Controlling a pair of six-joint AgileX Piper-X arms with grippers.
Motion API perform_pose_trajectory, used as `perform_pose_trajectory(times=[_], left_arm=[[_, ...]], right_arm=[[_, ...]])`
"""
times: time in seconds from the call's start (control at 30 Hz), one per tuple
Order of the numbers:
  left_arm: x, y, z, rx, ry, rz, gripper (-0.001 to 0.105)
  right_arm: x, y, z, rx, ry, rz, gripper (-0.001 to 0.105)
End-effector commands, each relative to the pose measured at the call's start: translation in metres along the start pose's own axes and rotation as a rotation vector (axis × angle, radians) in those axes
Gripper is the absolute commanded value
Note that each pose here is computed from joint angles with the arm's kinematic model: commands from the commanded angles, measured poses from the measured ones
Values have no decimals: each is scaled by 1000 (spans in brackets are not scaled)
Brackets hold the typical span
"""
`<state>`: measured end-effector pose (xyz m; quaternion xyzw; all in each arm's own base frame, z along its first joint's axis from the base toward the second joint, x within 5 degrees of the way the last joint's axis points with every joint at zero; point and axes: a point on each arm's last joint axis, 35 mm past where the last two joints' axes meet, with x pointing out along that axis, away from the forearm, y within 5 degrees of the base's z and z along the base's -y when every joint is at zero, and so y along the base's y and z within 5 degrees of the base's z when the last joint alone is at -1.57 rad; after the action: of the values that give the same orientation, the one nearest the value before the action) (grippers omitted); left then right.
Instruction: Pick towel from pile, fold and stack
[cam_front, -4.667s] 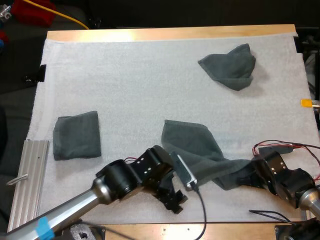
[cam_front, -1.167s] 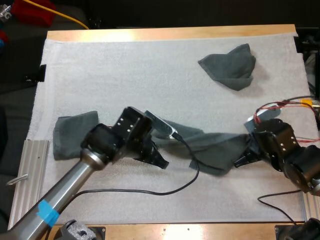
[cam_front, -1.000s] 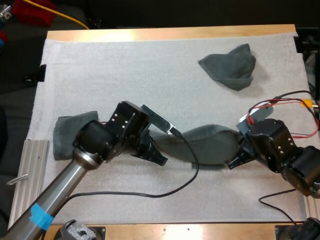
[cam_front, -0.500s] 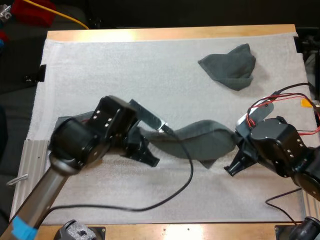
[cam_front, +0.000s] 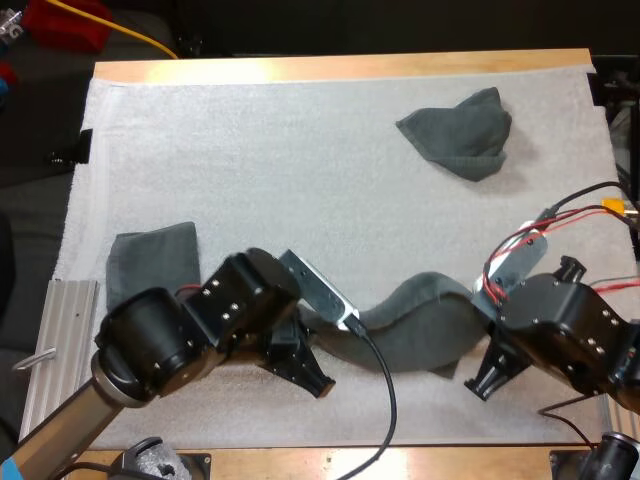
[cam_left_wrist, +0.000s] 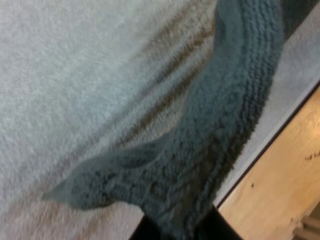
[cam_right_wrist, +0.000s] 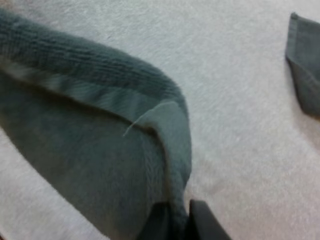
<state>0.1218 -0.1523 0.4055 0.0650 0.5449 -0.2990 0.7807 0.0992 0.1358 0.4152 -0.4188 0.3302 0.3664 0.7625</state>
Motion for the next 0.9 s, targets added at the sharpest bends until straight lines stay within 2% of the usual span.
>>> perform_pose_trajectory(times=[0.0,0.17,0.43,0.53,0.63,0.7,0.87], left_arm=[[-2,-1,-3,-13,1,20,0],[12,-6,-16,-3,73,66,0],[49,-1,-38,-34,205,121,0],[52,-1,-39,-33,206,122,0],[53,-2,-36,-33,181,109,0],[54,-3,-34,-29,164,100,0],[55,-1,-28,-49,117,99,0]], right_arm=[[-7,1,-3,-4,12,1,1],[-10,13,-5,-24,33,45,1],[-10,21,-7,-41,61,69,1],[-7,22,-8,-46,74,72,1],[10,28,-11,-66,132,61,1],[23,31,-10,-81,168,14,1],[43,32,0,-106,172,-62,1]])
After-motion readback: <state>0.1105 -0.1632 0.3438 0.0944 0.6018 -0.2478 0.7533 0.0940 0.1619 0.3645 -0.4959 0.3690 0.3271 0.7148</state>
